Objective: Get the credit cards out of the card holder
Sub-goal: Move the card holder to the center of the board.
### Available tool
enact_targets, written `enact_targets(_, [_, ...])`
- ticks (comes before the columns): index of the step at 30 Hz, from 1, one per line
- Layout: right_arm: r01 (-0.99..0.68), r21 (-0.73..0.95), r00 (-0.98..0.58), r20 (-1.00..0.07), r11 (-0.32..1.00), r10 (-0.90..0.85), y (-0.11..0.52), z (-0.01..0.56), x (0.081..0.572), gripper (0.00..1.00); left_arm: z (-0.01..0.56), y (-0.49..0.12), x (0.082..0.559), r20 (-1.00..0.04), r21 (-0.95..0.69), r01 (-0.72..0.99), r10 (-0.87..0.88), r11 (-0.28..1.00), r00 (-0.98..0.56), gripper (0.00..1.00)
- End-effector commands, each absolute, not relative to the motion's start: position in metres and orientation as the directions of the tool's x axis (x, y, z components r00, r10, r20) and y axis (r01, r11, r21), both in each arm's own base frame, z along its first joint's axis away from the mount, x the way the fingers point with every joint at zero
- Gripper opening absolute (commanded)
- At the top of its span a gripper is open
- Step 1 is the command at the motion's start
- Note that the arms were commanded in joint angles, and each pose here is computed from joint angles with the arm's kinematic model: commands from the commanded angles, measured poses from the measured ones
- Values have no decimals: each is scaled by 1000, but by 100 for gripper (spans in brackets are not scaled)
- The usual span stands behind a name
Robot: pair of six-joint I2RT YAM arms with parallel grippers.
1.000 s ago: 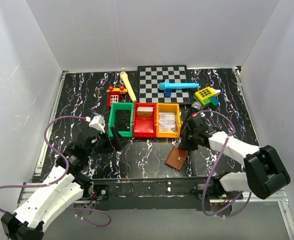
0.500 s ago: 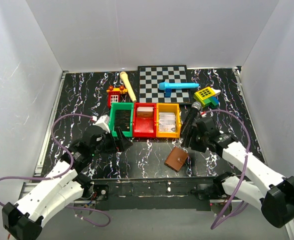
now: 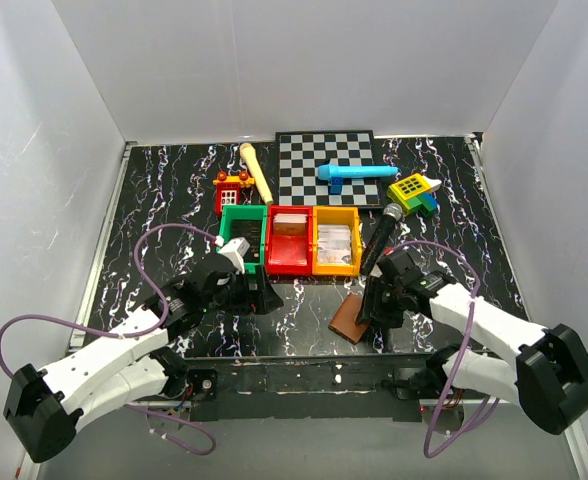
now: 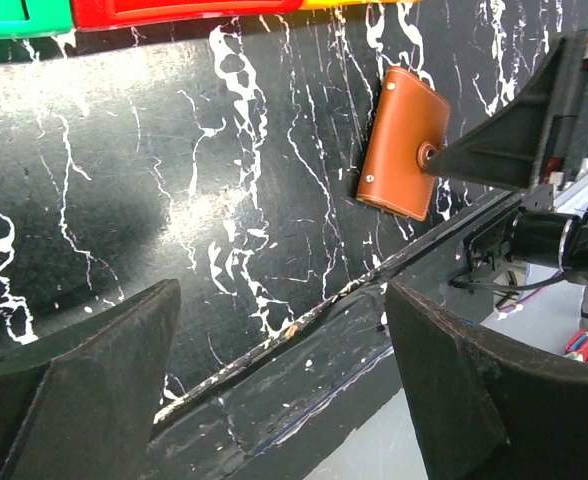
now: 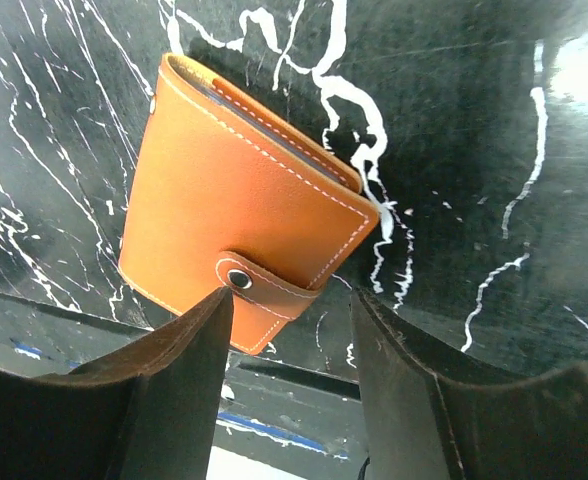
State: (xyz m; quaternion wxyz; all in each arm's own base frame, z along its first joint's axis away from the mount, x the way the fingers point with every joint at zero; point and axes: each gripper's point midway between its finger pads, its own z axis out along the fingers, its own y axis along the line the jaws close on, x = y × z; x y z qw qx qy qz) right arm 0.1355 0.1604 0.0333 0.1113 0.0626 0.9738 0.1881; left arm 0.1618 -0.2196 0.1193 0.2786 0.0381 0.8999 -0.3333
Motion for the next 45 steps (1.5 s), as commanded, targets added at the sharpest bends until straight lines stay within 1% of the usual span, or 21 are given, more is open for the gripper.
enact_targets(1, [50,447,-971,-187,893,148,186,43,144,57,125,-226,163,-542,-600,261,-144,756,-828,83])
enact_targets(4, [44,468,-973,-180,883,144,197,43,146,56,122,-227,161,-542,-596,266,-136,757,-829,82])
enact_targets(8, [20,487,-975,-182,873,124,212,45,151,51,120,-227,160,-541,-592,265,-132,761,-831,82])
enact_targets(11, [-32,474,-978,-197,880,71,223,45,153,47,115,-225,158,-534,-590,253,-136,767,-834,82])
enact_targets(14, [-89,447,-980,-199,890,2,232,44,155,45,110,-221,156,-527,-589,236,-146,773,-837,82])
enact_targets(19, [-172,382,-971,-219,908,-92,243,40,156,43,103,-214,153,-521,-581,211,-160,786,-839,81])
enact_targets(23, [-181,364,-969,-223,914,-104,245,39,154,43,102,-218,158,-529,-577,218,-156,787,-834,81])
enact_targets(26, [-169,359,-969,-232,918,-87,242,39,154,48,104,-229,168,-545,-563,250,-127,787,-829,81])
enact_targets(28, [-153,357,-969,-235,921,-70,238,39,153,53,103,-240,175,-548,-548,273,-92,791,-831,80])
enact_targets(31, [-128,357,-969,-245,925,-39,233,39,150,57,94,-258,181,-541,-515,310,-23,799,-840,78])
enact_targets(38, [-100,348,-966,-258,932,-8,225,38,150,59,75,-288,185,-521,-495,346,47,797,-853,77])
enact_targets(44, [-96,348,-967,-257,932,-4,228,36,153,59,62,-300,186,-509,-485,364,82,796,-857,78])
enact_targets(45, [-89,330,-963,-271,940,4,225,34,156,60,60,-302,187,-507,-483,366,86,795,-858,78])
